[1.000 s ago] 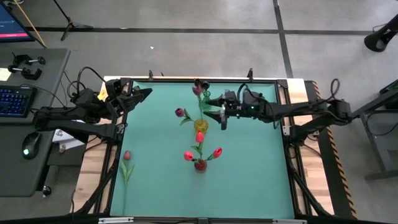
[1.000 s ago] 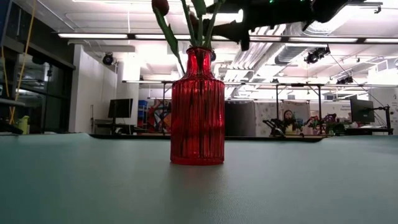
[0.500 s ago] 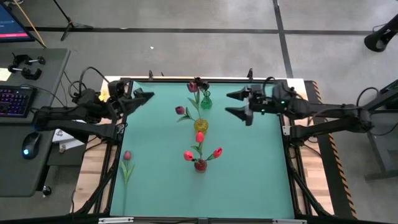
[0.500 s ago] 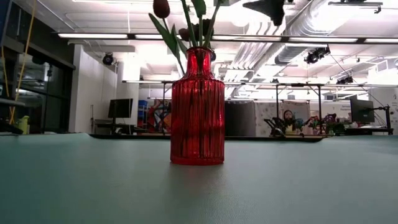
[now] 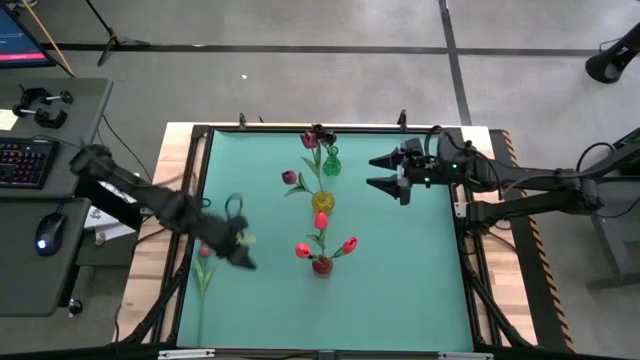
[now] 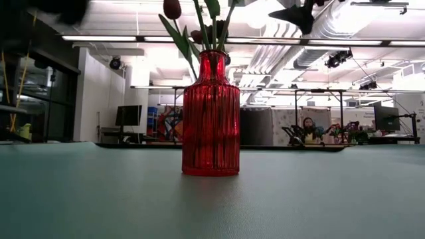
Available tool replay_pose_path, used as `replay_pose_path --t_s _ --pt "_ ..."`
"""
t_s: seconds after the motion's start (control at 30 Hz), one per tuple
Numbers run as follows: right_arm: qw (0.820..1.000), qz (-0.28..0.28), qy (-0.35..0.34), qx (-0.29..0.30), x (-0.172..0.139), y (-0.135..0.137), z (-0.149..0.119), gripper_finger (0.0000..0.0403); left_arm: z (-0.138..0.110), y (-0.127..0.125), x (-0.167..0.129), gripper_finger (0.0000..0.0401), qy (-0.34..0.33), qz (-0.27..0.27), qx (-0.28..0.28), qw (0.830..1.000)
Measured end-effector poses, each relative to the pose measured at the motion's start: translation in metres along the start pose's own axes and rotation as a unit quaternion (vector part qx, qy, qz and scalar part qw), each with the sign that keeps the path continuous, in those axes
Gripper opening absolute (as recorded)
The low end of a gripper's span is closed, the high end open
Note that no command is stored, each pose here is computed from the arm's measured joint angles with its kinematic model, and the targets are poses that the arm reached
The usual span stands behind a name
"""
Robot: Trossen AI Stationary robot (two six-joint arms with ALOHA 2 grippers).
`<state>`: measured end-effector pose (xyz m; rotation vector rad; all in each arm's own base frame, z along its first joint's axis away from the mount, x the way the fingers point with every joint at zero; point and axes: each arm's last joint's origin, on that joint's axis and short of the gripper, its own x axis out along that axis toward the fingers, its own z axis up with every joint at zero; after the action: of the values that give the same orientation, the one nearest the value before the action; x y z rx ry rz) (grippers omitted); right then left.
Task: Sort flowers into vase by color
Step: Put the red flower into the yellow flower vase
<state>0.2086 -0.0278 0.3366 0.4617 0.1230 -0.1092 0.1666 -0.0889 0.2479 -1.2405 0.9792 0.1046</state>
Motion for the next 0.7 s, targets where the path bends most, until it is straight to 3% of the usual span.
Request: replay_pose_path --t_s 0.1,0.23,0.47,0.7 --pt "1.0 -0.009 0.018 0.001 0.001 -0.002 -0.004 0.0359 -0.03 0.018 0.013 0.0285 0.047 0.126 -0.075 0.988" --pt "1.0 -0.014 0.028 0.002 0.004 -0.003 -0.006 0.0359 -0.062 0.037 0.026 0.0285 0.045 0.248 -0.163 0.954" --pt "0.999 -0.02 0.041 0.002 0.01 -0.006 -0.01 0.0359 -0.093 0.056 0.052 0.0284 0.015 0.356 -0.235 0.904" --pt "0.998 -0.025 0.049 0.003 0.015 -0.007 -0.013 0.0359 -0.092 0.072 0.074 0.0284 -0.033 0.418 -0.237 0.876"
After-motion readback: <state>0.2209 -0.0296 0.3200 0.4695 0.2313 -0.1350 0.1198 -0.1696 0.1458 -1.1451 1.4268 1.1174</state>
